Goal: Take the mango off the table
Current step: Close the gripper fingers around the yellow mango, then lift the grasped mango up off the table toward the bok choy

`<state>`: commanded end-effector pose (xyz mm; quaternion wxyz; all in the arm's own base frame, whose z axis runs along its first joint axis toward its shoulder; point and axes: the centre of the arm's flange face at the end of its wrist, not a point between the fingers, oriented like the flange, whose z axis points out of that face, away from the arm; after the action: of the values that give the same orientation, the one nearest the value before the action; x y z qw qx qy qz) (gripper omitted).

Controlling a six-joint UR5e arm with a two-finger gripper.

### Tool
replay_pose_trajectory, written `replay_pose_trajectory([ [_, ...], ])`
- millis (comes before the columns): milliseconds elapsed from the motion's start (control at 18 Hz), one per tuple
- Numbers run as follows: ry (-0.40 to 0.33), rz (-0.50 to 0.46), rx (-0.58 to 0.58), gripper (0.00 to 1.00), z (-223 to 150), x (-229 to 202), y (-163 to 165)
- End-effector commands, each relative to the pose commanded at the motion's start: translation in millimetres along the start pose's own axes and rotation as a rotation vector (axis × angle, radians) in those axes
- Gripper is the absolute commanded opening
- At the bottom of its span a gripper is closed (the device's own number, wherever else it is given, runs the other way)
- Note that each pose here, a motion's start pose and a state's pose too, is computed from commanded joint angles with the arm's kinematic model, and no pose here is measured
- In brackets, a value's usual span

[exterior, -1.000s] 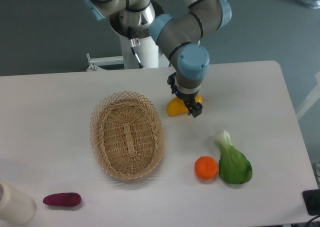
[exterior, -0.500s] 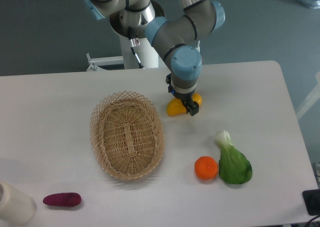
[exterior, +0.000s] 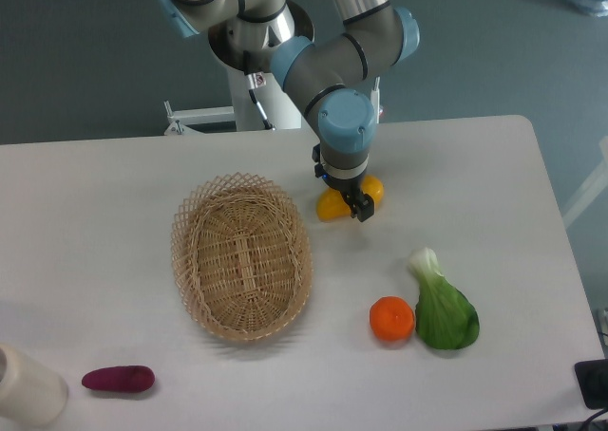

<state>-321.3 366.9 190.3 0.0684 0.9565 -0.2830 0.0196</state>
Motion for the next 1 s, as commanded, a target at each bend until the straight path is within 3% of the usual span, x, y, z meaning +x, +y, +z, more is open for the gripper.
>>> replay_pose_trajectory([
  [222, -0.017, -0.004, 0.000, 1.00, 2, 0, 0],
  [444, -0.021, -0.003, 0.001, 0.68, 0, -1, 0],
  [556, -0.021, -0.001, 0.001, 0.61, 0, -1, 0],
  [778, -0.033, 0.001, 0.001, 0.58, -4, -6, 1],
  [1000, -0.090, -0.003, -0.002, 0.58, -34, -29, 4],
])
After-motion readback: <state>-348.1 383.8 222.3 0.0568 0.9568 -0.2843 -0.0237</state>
